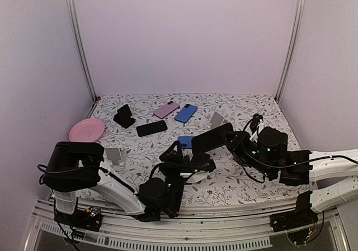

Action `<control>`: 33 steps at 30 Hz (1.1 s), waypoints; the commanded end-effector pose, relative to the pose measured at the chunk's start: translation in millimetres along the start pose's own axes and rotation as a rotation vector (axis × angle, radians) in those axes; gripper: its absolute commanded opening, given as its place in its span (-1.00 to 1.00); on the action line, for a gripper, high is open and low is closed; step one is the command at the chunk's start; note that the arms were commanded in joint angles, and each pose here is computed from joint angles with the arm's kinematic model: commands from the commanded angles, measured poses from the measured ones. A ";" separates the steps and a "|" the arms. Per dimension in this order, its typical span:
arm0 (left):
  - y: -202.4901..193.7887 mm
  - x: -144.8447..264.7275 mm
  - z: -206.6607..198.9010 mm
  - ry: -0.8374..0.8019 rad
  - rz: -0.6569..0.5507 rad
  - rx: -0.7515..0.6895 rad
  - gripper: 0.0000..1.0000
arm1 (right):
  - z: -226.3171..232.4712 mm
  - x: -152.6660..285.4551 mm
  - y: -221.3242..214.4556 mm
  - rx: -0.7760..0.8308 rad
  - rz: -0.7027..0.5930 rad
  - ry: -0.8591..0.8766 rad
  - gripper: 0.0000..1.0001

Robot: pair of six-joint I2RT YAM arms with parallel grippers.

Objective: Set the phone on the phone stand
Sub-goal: Pass from the left arm to the right, then place the phone on the phone stand.

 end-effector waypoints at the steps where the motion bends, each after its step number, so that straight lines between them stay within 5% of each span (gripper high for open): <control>1: 0.3 0.1 43.0 0.081 -0.008 0.330 0.76 | 17.3 3.9 34.6 0.093 -0.063 0.066 -0.96; 4: 0.4 -0.2 51.3 0.085 -0.006 0.342 0.93 | 19.3 5.6 49.5 0.168 -0.068 0.086 -0.96; 14: -7.1 -19.6 69.1 0.100 0.023 0.304 0.94 | 30.5 9.1 80.3 0.417 -0.019 0.098 -0.96; 19: 2.3 -30.6 65.2 -0.100 0.037 0.341 0.93 | 36.3 11.5 84.4 0.492 -0.011 0.112 -0.96; 22: 2.4 -41.7 77.0 -0.341 0.127 0.522 0.82 | 36.3 14.1 85.7 0.526 -0.013 0.119 -0.96; 33: -6.3 -42.2 145.7 -0.612 0.166 0.931 0.88 | 29.6 13.2 75.5 0.753 0.103 0.145 -0.96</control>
Point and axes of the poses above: each gripper's point midway between its finger pads, its own x axis back along the fingers, its own z axis along the line the jaws close on, y = z × x, the point moved 8 cm from there along x, back along the fingers, and after that the axes turned 12 degrees about x, right-handed, at the moved point
